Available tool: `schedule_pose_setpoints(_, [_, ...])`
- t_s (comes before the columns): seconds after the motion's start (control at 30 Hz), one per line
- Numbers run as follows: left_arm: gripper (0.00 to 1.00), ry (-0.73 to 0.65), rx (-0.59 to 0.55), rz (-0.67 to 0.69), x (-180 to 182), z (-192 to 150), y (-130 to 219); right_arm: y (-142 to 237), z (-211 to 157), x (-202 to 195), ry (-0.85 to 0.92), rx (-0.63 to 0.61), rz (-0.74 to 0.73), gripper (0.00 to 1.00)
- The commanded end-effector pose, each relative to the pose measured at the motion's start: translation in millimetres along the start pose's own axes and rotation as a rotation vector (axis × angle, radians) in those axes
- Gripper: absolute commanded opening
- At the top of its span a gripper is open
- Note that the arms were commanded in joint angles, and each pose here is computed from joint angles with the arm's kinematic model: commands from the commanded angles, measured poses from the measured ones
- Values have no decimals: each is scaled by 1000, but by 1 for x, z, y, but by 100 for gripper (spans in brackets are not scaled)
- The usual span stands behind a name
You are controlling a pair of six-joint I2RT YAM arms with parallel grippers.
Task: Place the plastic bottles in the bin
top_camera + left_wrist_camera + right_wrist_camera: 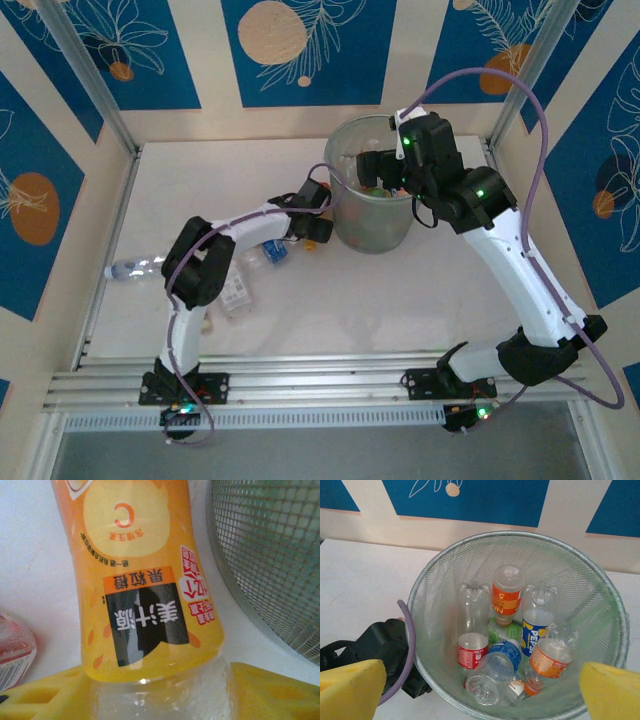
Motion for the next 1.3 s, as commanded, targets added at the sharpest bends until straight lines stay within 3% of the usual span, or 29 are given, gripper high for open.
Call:
schedule_pose_setpoints(0.0, [56,4,47,43,10,-9,-10,7,2,-4,-15,-33,-16,99])
schedule_pose_setpoints(0.13, [47,14,10,32,9,-2,7,7,2,-4,-15,-39,-19,99])
schedule_pose_setpoints(0.73, [46,83,-259,78,30,25,120,6,2,-3,-37,-59,-21,99])
schedule_pose_setpoints(1.0, [45,112,-457,109,52,30,195,2,6,1,-93,-78,39,99])
schedule_pose_setpoints(1.27, [46,55,-717,-84,46,40,263,-7,19,12,-232,-146,236,99])
Point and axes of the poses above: each hand's point on the last joint's axis, 136 mm out from that joint toward the fingers, its own y axis back along the fingers, its own x axis along the line the jaws close on, z = x × y, the point moved 6 cm from there along y, back along the fingers, and after that the axes turned 14 degrees about y, right-handed, at the moved point
